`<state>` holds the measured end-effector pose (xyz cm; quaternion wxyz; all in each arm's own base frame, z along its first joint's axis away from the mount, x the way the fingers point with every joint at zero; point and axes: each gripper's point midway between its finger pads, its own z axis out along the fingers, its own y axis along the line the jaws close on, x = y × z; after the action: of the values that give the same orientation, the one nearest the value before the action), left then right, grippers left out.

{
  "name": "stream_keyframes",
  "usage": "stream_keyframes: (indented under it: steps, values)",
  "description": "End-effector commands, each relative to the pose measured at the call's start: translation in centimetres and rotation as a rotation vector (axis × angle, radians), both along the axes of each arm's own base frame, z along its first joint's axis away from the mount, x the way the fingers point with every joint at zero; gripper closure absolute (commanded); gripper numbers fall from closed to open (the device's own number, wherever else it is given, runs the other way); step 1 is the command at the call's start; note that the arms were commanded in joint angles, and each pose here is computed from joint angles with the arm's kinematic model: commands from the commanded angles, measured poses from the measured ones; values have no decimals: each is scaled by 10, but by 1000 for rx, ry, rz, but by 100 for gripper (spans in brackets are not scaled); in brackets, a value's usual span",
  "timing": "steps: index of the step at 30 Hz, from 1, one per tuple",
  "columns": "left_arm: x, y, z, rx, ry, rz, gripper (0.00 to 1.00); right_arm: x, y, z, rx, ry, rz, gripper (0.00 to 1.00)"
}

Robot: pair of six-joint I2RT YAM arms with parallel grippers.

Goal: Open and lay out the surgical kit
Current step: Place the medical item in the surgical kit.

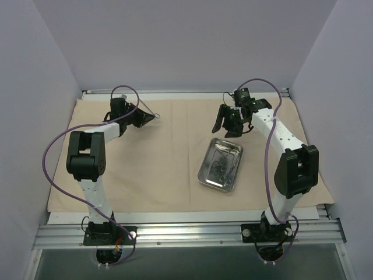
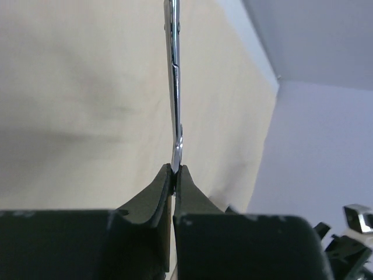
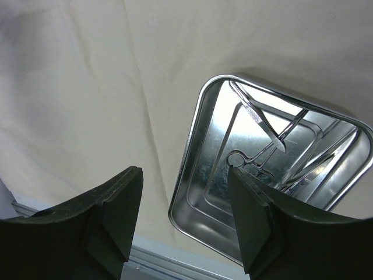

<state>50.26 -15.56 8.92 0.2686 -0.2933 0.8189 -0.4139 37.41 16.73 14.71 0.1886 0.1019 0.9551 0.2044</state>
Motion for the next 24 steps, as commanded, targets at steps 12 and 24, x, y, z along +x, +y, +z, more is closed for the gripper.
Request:
stream_keyframes:
  steps: [12, 24]
  values:
    - [70, 1, 21, -162, -67, 171, 98, -15, -24, 12, 14, -20, -31, 40]
    - [70, 2, -11, -136, 50, 178, 72, -8, -26, 8, 16, -10, -38, 40]
